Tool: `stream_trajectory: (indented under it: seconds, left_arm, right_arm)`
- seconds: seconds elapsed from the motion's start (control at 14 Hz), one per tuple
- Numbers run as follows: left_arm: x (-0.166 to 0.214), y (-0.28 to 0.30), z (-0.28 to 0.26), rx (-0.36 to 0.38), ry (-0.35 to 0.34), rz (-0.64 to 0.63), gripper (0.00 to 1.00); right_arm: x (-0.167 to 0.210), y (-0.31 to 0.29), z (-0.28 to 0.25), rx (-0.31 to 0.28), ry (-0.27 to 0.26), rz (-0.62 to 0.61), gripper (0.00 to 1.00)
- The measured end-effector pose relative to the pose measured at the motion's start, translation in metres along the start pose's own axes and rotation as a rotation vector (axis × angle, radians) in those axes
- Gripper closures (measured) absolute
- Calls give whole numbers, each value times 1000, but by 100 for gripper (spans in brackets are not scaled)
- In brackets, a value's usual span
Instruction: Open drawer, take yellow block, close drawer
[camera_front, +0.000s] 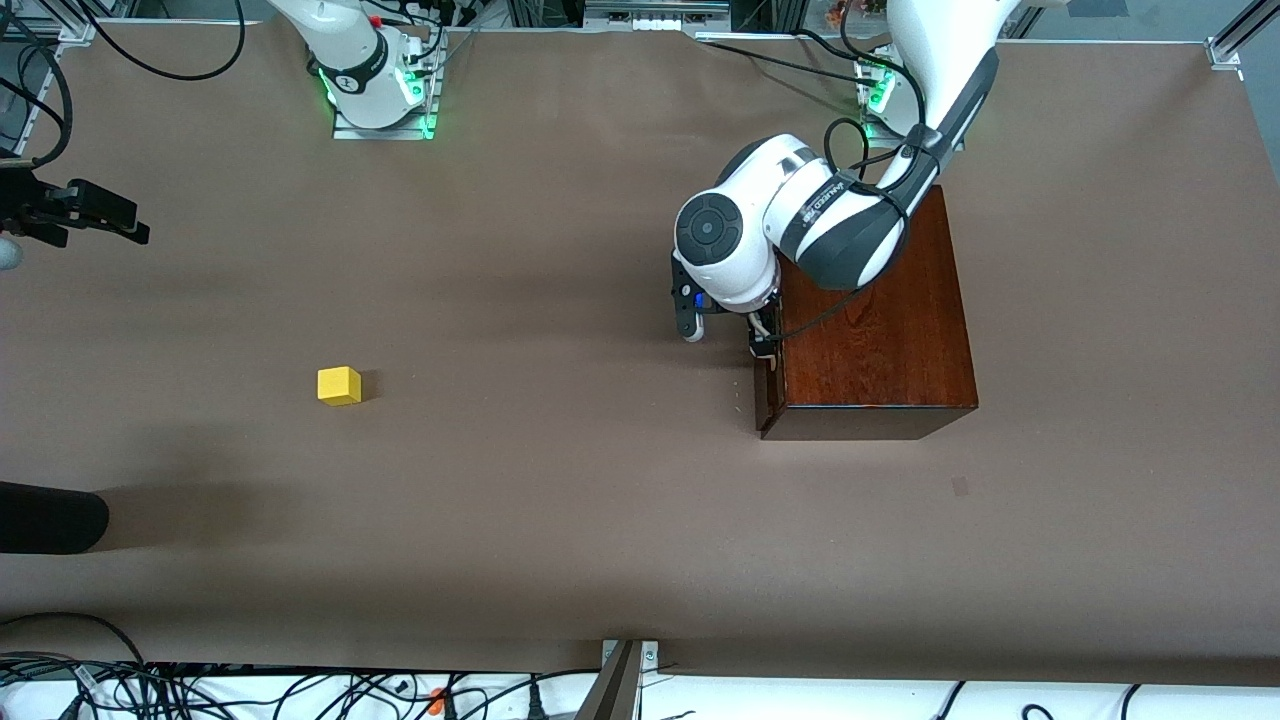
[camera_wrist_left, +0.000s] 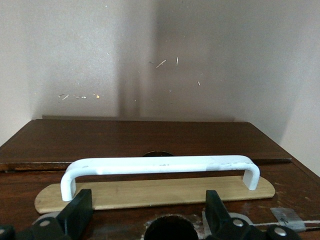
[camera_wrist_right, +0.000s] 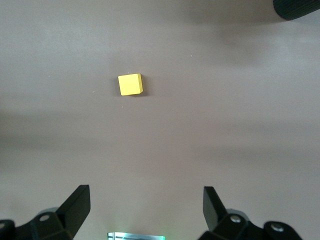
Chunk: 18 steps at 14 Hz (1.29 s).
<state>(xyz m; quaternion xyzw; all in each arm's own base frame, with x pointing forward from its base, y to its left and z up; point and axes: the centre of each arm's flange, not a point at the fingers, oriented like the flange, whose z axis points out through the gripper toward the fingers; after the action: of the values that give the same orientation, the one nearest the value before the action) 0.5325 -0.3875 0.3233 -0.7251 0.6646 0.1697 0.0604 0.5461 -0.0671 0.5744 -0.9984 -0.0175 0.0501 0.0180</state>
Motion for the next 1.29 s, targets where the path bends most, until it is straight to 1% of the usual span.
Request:
stream_trajectory:
  seconds: [0.07, 0.29, 0.43, 0.5, 0.57, 0.72, 0.86, 1.0, 1.15, 1.22, 1.29]
  left_arm:
    - [1, 1, -1, 3, 3, -29, 0]
    - [5, 6, -25, 36, 31, -181, 0]
    - [6, 11, -55, 45, 90, -308, 0]
    - [3, 12, -73, 38, 126, -374, 0]
    - [-5, 11, -91, 30, 147, -428, 0]
    - [-30, 7, -126, 6, 167, -534, 0]
    - [-69, -5, -158, -20, 178, -637, 0]
    - [-112, -19, -179, -44, 179, -704, 0]
    - [-141, -25, -193, -47, 193, -765, 0]
    - [-153, -24, -200, -46, 198, -819, 0]
    - [-169, -22, -208, -51, 199, -915, 0]
  right_arm:
    - [0, 0, 0, 0, -1, 0, 0]
    - [0, 0, 0, 0, -1, 0, 0]
    - [0, 0, 0, 1, -1, 0, 0]
    - [0, 0, 0, 1, -2, -1, 0]
    - [0, 0, 0, 1, -2, -1, 0]
    - [0, -1, 0, 1, -3, -1, 0]
    - [0, -1, 0, 1, -3, -1, 0]
    - [0, -1, 0, 1, -3, -1, 0]
    - [0, -1, 1, 1, -4, -1, 0]
    - [1, -1, 1, 1, -5, -1, 0]
    - [1, -1, 1, 1, -5, -2, 0]
